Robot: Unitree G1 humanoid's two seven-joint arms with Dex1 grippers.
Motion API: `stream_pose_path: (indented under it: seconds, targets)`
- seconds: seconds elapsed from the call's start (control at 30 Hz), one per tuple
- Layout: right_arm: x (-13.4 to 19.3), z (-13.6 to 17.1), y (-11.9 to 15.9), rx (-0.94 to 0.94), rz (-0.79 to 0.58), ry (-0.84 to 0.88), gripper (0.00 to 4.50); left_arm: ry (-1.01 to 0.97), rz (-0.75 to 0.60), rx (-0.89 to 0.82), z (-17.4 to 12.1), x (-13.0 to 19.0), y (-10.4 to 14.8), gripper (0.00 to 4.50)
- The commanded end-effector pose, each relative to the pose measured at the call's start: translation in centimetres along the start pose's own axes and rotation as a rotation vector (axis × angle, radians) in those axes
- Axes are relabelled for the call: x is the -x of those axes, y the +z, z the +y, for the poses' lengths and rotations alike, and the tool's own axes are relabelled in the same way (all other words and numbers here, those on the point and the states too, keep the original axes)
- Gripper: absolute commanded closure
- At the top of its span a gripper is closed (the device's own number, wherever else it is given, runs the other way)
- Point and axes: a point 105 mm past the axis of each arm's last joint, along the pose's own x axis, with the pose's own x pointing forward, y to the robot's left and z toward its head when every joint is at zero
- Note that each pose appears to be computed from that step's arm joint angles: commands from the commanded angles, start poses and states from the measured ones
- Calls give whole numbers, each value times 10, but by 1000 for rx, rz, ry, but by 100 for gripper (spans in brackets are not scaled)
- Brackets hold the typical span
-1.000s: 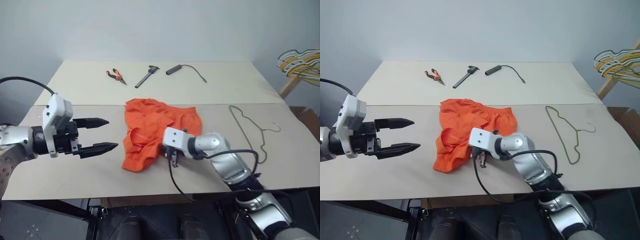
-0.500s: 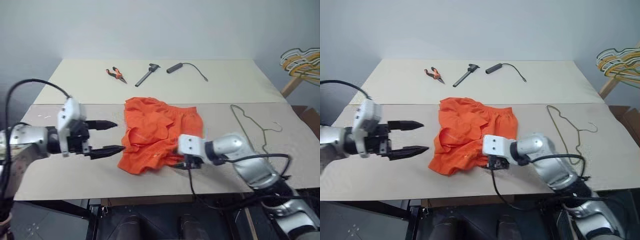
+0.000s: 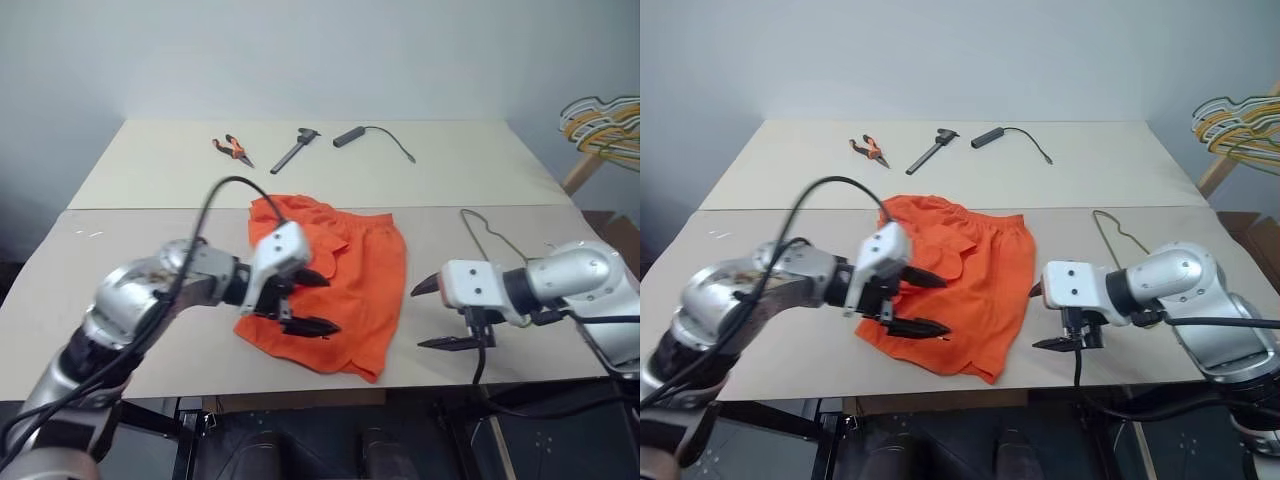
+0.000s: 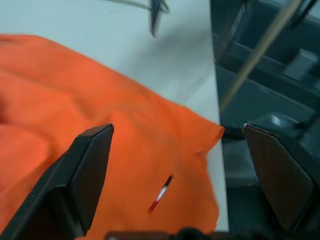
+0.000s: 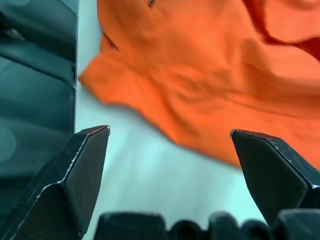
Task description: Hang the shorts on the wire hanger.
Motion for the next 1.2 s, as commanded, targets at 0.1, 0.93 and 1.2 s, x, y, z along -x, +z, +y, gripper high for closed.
stream_pose_path:
  seconds: [0.1,0.93,1.2]
  targets:
    - [21,-14,-3,27,11,-91,1,-30,171,199,-3,-53,-8,0]
    - [25,-4,-2,13,-40,-109,0,214,463,166,8,-87,-67,353]
    - [26,1,-2,8,-58,-95,0,150,353,169,7,-84,-43,447]
